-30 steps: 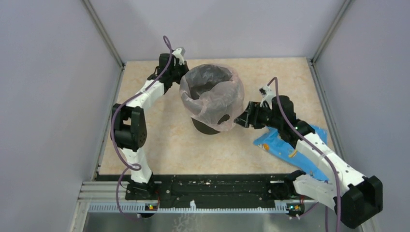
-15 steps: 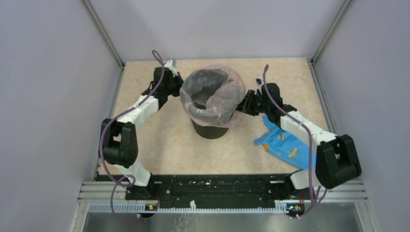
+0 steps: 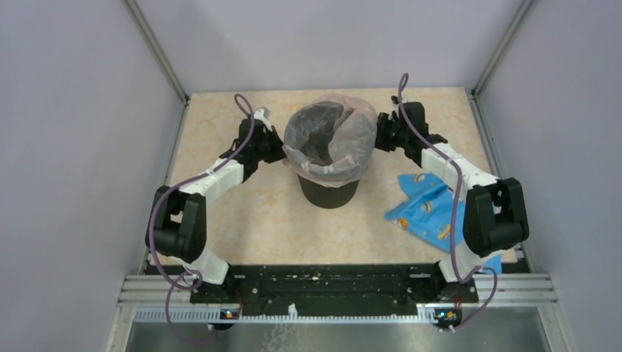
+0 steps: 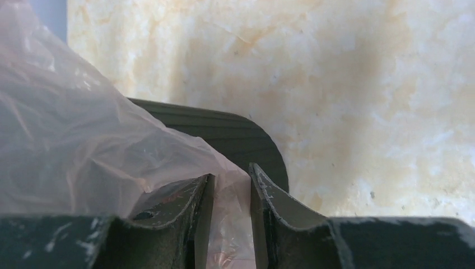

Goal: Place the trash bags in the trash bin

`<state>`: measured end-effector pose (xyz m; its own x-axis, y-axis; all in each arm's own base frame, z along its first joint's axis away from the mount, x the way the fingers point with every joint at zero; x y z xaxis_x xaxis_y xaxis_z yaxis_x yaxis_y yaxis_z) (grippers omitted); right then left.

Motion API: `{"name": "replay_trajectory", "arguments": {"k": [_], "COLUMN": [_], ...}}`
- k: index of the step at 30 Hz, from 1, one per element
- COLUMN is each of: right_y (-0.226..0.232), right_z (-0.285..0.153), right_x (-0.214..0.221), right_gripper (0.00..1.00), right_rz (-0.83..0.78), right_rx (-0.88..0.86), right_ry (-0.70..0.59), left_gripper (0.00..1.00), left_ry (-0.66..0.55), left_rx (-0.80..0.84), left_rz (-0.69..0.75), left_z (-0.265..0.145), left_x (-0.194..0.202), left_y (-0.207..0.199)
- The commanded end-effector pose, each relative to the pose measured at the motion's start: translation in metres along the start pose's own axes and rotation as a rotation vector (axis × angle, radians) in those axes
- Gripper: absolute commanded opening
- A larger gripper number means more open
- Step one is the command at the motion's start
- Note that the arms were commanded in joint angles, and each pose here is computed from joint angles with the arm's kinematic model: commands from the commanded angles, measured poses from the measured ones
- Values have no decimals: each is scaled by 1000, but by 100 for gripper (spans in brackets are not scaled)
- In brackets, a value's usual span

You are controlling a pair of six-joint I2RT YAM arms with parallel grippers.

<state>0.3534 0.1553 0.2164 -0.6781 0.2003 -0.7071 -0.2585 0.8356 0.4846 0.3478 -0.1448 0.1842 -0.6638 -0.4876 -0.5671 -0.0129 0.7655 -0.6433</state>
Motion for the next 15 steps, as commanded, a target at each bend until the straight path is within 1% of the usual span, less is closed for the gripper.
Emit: {"name": "replay_trajectory", "arguments": {"k": [1, 3, 6, 9, 15], "right_y": [-5, -9, -17, -28, -46], "right_z": [-16, -20, -25, -25, -26], "right_x": [15, 22, 33, 39, 32], "right_gripper": [29, 27, 19, 15, 12], "right_rz": [-39, -42, -47, -50, -66], "right_rx": [43, 65, 111, 163, 255], "right_ry": [4, 11, 16, 27, 10], "left_gripper": [0, 0, 0, 0, 0], "left_ry": [-63, -62, -67, -71, -70], "left_rx": [4, -3, -33, -78, -170], "left_rz": [12, 9, -3, -19, -20], "left_z": [-7, -6, -7, -5, 4], "left_x": [-3, 0, 1, 4, 7], "left_y": [1, 5, 8, 14, 27]}}
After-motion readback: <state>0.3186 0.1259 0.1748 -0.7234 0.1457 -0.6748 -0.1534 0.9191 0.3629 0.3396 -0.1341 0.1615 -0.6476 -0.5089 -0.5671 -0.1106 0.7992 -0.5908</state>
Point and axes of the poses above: each gripper's point midway between its finger pads, its own z axis out along the fingers, its own y axis along the line the jaws close on, x = y × z, the point moved 9 cm from there along -z, back along the fingers, and after that the axes turned 9 degrees about -z, right-handed, at the moved point
